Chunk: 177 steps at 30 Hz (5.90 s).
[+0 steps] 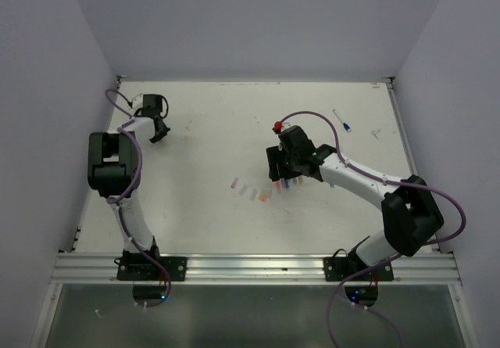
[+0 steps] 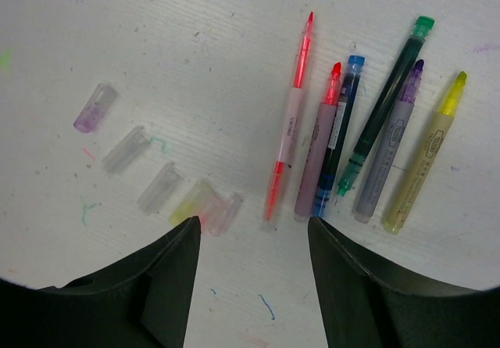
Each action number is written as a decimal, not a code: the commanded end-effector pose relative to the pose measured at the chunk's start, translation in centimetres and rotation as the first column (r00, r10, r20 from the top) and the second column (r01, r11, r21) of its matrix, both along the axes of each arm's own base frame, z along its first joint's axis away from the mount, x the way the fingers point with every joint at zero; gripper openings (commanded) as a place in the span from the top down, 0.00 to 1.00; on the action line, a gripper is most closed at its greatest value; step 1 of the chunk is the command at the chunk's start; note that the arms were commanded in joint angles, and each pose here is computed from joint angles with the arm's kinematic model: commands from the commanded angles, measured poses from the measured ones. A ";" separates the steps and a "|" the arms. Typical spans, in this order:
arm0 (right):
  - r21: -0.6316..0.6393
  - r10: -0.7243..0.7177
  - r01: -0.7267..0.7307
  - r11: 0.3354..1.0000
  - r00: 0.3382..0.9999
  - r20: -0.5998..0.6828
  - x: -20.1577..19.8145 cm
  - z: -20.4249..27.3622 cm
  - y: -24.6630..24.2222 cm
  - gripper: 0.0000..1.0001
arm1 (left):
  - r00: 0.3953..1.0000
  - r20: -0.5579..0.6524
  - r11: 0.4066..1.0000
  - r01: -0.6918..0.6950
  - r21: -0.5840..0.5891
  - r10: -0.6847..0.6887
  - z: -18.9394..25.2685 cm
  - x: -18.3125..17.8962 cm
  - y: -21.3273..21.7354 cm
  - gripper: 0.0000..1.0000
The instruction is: Open the pen caps
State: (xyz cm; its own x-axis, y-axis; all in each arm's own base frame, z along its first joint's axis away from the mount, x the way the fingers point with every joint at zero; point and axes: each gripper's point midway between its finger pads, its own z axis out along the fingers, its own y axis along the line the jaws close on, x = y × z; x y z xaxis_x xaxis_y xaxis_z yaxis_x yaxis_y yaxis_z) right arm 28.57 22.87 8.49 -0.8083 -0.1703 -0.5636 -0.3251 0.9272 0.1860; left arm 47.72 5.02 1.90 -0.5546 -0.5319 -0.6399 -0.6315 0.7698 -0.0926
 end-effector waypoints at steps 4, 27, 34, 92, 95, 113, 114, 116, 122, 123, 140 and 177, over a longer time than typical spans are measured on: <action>0.011 0.023 -0.023 1.000 1.000 0.007 0.2 0.0 0.7 0.39 | 0.992 0.018 0.992 -0.127 -0.008 0.127 1.7 -4.3 1.8 1.00; 0.572 0.102 -0.116 0.812 0.993 0.055 3.9 12.6 13.2 0.36 | 0.543 0.633 0.538 0.811 -0.227 -0.551 14.4 -16.5 -23.0 1.00; 0.610 0.106 -0.088 0.787 0.994 0.007 4.7 11.1 15.8 0.38 | 0.504 0.653 0.504 0.838 -0.211 -0.565 14.8 -17.8 -24.9 1.00; 0.626 0.322 -0.267 0.733 0.946 0.026 -0.1 7.8 16.0 1.00 | 0.518 0.627 0.405 0.853 -0.328 -0.582 13.6 -15.5 -28.0 0.79; 0.560 0.288 -0.251 0.789 0.957 0.024 0.4 6.7 15.5 1.00 | 0.553 0.602 0.427 0.832 -0.354 -0.576 13.3 -15.0 -27.9 1.00; 0.079 0.252 -0.260 0.962 0.963 0.095 -1.5 0.7 10.0 1.00 | 0.759 0.545 0.682 0.610 -0.403 -0.357 17.1 -5.8 -21.9 1.00; 0.255 0.348 -0.349 0.902 0.936 0.051 -3.3 1.6 12.4 1.00 | 0.699 0.611 0.643 0.668 -0.374 -0.371 18.6 -5.8 -22.5 1.00; 0.389 0.387 -0.359 0.849 0.922 0.006 -4.0 1.3 12.8 1.00 | 0.659 0.646 0.613 0.705 -0.356 -0.384 18.9 -6.3 -22.9 1.00; 0.659 0.499 -0.376 0.652 0.867 0.001 -5.8 4.9 14.3 1.00 | 0.576 0.692 0.586 0.765 -0.268 -0.436 19.7 -7.6 -22.9 1.00; 0.632 0.473 -0.359 0.687 0.881 -0.014 -5.5 5.0 13.6 1.00 | 0.594 0.666 0.609 0.750 -0.257 -0.451 19.2 -7.5 -22.5 1.00; -0.070 -0.251 0.253 0.965 0.967 0.044 4.7 0.9 -7.5 1.00 | 0.656 0.331 0.589 0.755 -0.290 -0.678 5.9 -12.9 -25.5 1.00; -0.204 -0.360 0.340 0.918 0.930 -0.069 4.7 -7.2 -9.8 0.94 | 0.662 0.207 0.590 0.741 -0.320 -0.720 0.2 -16.7 -25.8 0.57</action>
